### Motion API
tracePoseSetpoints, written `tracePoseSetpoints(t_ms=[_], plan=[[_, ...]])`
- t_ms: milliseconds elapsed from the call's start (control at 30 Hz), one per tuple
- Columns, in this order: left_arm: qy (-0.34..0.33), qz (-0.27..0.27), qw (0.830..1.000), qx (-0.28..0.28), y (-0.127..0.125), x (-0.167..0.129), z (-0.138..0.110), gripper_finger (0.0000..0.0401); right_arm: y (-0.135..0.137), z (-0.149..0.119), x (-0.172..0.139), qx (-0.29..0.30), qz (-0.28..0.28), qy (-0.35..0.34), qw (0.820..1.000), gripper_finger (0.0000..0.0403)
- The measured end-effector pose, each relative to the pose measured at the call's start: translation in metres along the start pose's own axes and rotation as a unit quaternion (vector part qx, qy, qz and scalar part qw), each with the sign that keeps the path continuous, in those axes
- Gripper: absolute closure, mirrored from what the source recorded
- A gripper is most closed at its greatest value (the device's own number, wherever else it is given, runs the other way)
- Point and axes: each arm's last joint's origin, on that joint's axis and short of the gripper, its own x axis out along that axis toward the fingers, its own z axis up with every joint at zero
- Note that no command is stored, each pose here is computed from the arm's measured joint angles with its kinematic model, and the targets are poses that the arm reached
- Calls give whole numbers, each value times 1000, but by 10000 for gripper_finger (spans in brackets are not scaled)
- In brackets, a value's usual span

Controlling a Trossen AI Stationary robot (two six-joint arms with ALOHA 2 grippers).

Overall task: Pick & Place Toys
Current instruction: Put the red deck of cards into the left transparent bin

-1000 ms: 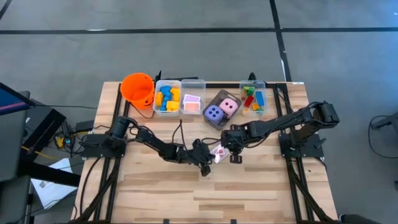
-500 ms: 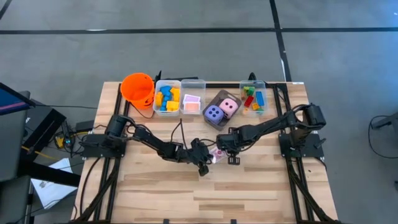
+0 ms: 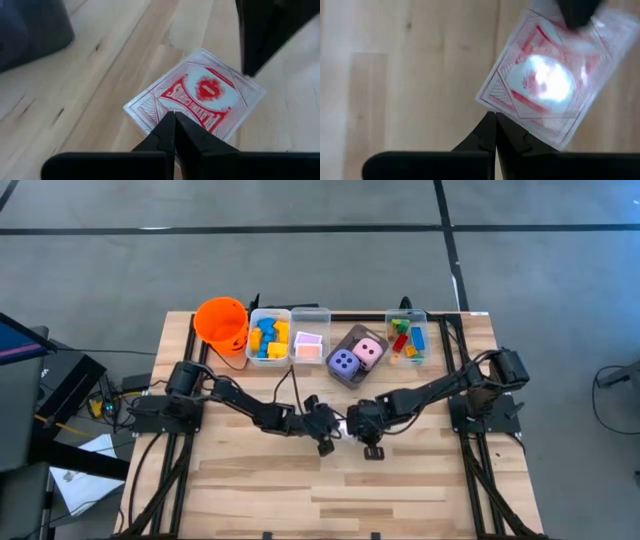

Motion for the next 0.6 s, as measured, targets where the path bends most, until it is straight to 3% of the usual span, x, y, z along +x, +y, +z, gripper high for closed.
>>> tracePoseSetpoints(t_ms=[267,600], plan=[[18,7,1000,6,9,-20,4,401,-1,0,-3,4,-63,-10,998,400],[-12,-5,1000,-10,22,-59,12,401,-3,3,-4,18,-88,-29,996,389]])
